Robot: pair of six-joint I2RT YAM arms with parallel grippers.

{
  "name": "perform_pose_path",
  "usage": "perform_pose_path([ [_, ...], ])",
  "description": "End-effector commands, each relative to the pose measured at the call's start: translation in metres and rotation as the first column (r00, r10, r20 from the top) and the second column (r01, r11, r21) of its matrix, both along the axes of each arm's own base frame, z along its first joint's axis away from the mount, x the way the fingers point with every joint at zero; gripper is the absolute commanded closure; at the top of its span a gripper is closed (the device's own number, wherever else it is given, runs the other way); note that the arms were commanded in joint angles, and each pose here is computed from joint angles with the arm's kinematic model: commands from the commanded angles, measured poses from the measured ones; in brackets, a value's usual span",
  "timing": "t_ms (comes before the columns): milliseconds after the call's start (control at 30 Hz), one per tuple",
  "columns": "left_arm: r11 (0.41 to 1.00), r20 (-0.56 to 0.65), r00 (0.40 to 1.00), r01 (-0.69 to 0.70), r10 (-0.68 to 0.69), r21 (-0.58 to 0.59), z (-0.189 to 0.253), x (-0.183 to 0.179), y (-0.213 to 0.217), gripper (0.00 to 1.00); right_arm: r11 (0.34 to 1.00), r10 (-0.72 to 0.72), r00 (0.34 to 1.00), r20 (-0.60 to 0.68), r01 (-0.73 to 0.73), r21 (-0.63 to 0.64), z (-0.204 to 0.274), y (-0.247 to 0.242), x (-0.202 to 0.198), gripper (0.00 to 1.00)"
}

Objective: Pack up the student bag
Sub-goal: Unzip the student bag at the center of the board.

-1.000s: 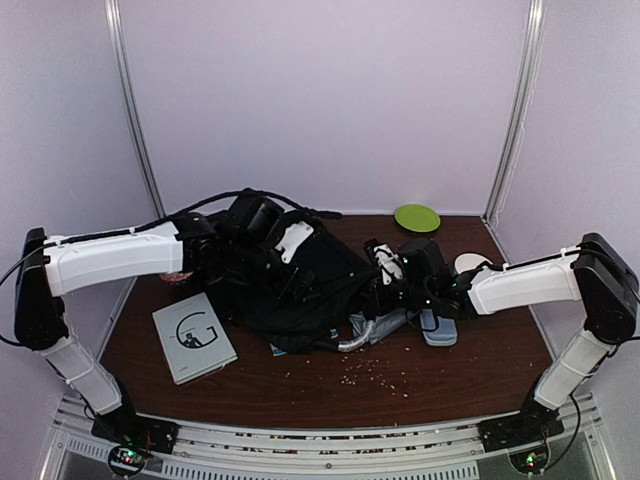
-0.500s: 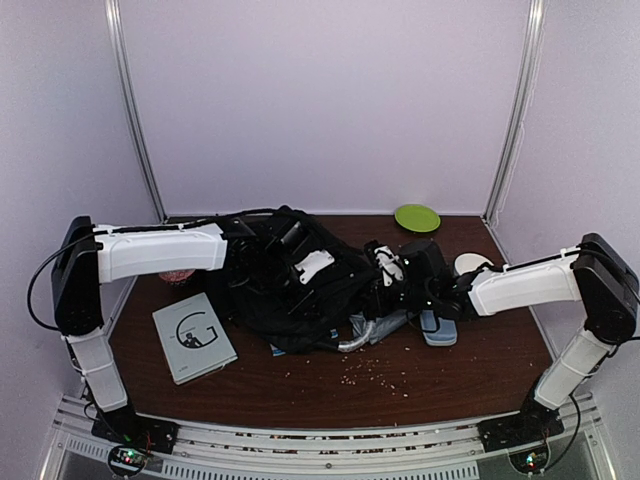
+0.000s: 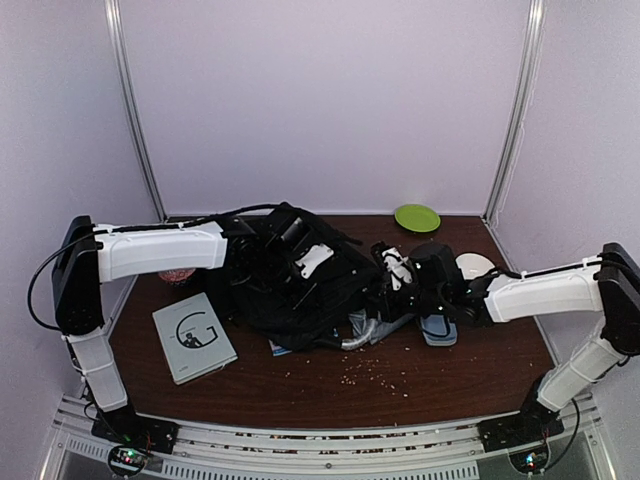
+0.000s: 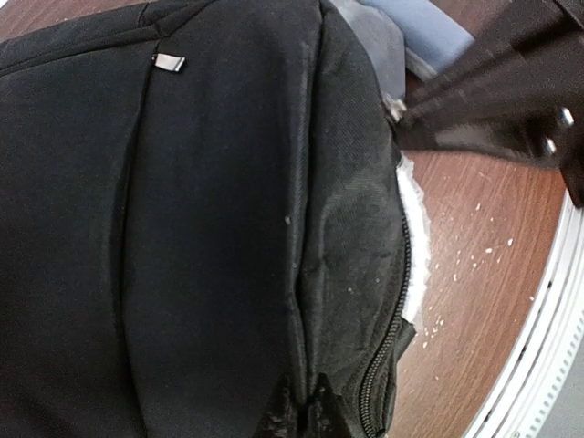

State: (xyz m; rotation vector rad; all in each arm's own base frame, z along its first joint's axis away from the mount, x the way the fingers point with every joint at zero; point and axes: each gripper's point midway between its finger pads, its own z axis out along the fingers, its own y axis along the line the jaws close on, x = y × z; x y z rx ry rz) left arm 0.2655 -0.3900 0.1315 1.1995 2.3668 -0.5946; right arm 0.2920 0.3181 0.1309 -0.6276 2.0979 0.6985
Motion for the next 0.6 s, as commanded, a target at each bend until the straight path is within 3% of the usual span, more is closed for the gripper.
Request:
perform_pose_path([
  [0, 0.984, 0.069, 0.996, -0.039, 0.052, -0.172, 0.046, 0.020, -0.027, 1.00, 0.998, 0.068, 0.994, 0.082, -0.068, -0.007, 0.021, 0.012, -0.022, 1.00],
  [567, 0.925, 0.050, 0.994, -0.067, 0.092, -0.375, 0.105, 0.031, -0.057, 1.00, 0.987, 0.137, 0.983, 0.120, -0.146, 0.064, 0.030, 0.058, -0.080, 1.00],
])
